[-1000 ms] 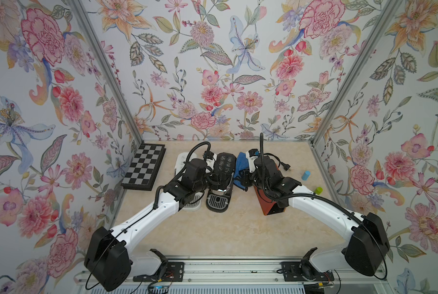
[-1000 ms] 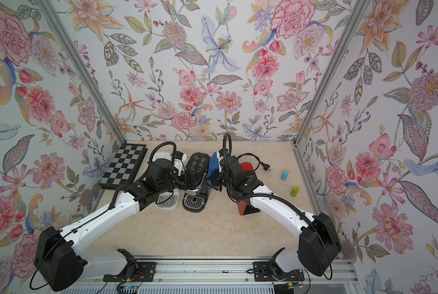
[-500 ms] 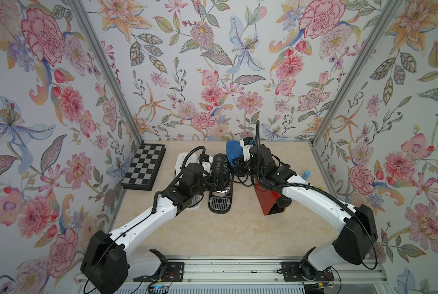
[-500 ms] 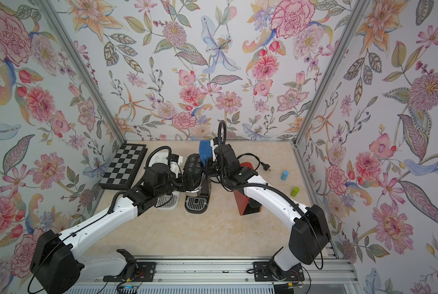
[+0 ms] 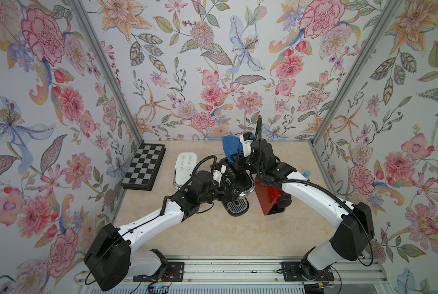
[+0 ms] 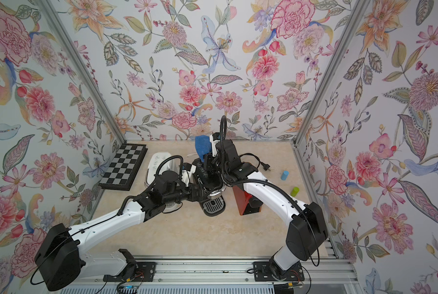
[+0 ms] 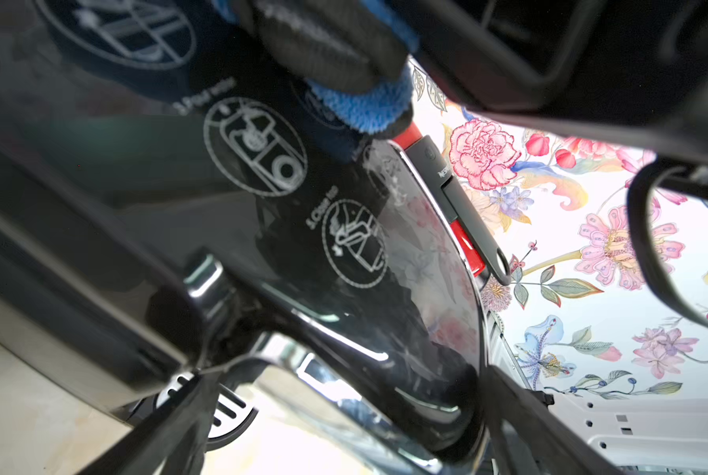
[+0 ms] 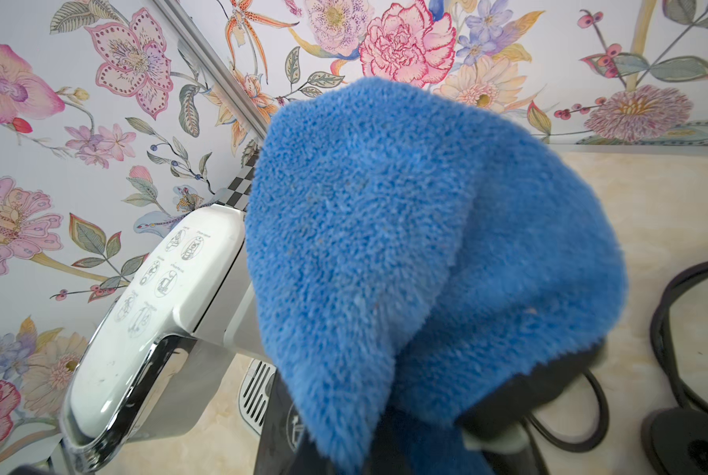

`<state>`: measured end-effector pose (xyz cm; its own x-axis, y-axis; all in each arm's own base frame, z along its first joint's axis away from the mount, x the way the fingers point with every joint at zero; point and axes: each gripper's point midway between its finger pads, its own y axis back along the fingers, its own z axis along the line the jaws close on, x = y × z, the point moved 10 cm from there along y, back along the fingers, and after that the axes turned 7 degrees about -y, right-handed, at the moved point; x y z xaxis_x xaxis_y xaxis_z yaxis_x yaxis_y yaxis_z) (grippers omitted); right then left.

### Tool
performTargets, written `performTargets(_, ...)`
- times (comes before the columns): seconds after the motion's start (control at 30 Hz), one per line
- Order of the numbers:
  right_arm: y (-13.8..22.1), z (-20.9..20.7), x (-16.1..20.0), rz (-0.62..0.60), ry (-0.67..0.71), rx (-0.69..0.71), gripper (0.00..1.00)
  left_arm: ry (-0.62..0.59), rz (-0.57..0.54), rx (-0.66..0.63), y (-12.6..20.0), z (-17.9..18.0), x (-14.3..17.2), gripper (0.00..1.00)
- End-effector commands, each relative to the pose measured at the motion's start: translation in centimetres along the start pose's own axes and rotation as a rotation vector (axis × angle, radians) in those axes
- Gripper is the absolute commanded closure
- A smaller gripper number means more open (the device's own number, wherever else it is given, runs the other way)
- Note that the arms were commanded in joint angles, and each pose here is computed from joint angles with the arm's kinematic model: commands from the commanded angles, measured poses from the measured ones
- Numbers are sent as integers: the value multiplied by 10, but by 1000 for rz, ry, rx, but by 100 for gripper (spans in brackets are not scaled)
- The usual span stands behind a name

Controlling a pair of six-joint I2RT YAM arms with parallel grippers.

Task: Wipe the surface of a coffee machine
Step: Adjust the coffee machine at the center of the board, then adjust the cleaning item.

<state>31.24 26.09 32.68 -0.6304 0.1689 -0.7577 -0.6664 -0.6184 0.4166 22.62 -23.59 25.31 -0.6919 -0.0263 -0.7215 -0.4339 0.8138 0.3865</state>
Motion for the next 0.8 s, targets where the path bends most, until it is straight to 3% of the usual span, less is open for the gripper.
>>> performTargets(0.0,-4,4,9,42,-4,-29,100,56,112,-26,-5,11,30,1)
performTargets(0.17,5,2,11,33,2,-19,100,9,67,-93,13,5,20,1)
performTargets(0.37,30,14,-6,-16,17,-74,100,-166,1,-257,50,-19,-25,1)
performTargets(0.5,55,14,-10,-23,22,-142,100,-291,-128,-314,86,-41,-61,1)
performTargets(0.6,70,-1,-9,-22,-4,-201,100,-334,-230,-274,106,-46,-83,1)
performTargets(0.77,92,-22,-7,-38,-99,-404,100,-346,-348,-87,112,-43,-107,1)
